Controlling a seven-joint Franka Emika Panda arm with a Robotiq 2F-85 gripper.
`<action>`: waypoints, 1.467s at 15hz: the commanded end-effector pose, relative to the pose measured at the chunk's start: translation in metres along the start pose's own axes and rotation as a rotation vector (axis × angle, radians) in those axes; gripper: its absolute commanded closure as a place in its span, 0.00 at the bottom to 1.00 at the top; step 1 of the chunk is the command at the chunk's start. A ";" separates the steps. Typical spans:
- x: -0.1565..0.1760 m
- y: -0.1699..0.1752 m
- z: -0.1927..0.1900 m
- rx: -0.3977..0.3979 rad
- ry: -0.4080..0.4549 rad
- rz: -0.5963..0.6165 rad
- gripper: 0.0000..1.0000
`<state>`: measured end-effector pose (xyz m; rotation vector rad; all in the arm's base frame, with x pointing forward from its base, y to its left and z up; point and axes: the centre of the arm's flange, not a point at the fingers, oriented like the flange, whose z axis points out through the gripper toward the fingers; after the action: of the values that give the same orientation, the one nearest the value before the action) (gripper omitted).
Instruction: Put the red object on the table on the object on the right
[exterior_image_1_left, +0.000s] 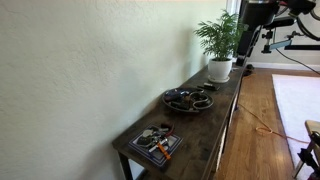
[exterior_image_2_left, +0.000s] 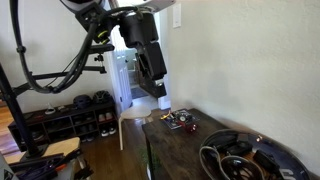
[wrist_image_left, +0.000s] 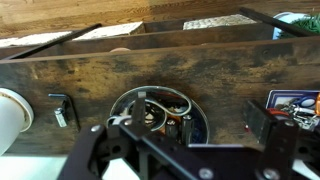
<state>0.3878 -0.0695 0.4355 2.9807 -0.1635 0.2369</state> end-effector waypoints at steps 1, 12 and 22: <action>0.038 -0.006 0.016 0.026 -0.024 -0.011 0.00; 0.112 -0.056 0.068 0.028 -0.025 -0.056 0.00; 0.136 -0.091 0.087 0.040 -0.045 -0.080 0.00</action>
<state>0.5449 -0.0067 0.3603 3.0258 -0.0446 0.1658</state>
